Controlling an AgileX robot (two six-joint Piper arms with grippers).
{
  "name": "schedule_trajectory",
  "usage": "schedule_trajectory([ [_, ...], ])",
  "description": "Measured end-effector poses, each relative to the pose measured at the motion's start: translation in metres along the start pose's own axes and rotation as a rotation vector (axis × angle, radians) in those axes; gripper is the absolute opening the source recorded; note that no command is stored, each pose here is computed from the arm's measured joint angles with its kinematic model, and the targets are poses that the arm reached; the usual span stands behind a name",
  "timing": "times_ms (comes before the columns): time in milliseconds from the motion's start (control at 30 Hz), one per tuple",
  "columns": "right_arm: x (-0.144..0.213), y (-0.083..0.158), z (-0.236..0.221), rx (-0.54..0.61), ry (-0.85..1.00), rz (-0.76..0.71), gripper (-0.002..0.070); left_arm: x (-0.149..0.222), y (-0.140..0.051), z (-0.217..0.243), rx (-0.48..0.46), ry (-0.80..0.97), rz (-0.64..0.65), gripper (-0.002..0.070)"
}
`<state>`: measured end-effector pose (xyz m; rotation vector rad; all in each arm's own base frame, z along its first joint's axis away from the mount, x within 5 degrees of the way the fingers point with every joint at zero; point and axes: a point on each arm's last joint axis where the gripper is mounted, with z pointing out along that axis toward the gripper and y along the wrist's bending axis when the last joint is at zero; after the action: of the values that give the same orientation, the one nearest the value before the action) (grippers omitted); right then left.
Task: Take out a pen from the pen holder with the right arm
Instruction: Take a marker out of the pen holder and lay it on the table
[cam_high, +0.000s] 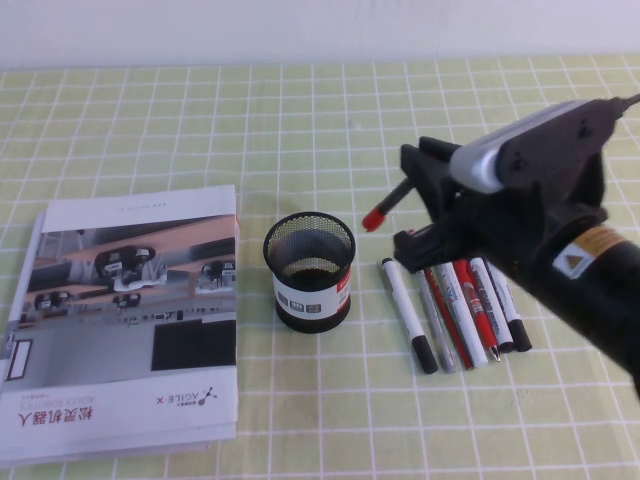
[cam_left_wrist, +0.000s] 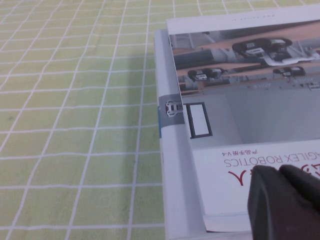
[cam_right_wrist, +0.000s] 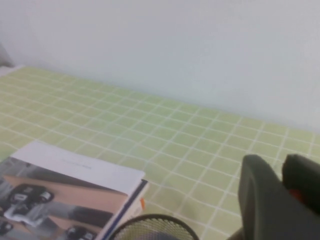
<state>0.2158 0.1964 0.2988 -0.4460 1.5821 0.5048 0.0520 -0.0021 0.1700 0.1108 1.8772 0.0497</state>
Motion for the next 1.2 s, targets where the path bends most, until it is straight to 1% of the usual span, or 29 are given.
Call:
schedule_trajectory([
  [100,-0.009,-0.008,-0.010,0.012,0.026,-0.013,0.0029,0.000,0.000,0.000,0.000,0.000,0.000,-0.0006],
  [200,-0.013,-0.022,-0.019,0.032,0.084,0.001,0.0029,0.000,0.000,0.000,0.000,0.000,0.000,-0.0006],
  [300,-0.016,-0.036,-0.019,0.032,0.212,0.049,0.0029,0.000,0.000,0.000,0.000,0.000,0.000,-0.0006],
  [367,-0.019,-0.043,-0.018,0.031,0.328,0.098,0.0029,0.000,0.000,0.000,0.000,0.000,0.000,-0.0006],
  [500,-0.026,-0.051,-0.010,0.059,0.548,0.177,0.0029,0.000,0.000,0.000,0.000,0.000,0.000,-0.0006],
  [667,-0.029,-0.051,0.017,0.081,0.756,0.236,0.0029,0.000,0.000,0.000,0.000,0.000,0.000,-0.0006],
  [867,0.000,-0.055,0.066,0.088,0.970,0.248,0.0029,0.000,0.000,0.000,0.000,0.000,0.000,-0.0006],
  [1000,0.016,-0.057,0.097,0.080,1.026,0.242,0.0029,0.000,0.000,0.000,0.000,0.000,0.000,-0.0006],
  [1200,0.029,-0.059,0.128,0.062,1.048,0.234,0.0029,0.000,0.000,0.000,0.000,0.000,0.000,-0.0006],
])
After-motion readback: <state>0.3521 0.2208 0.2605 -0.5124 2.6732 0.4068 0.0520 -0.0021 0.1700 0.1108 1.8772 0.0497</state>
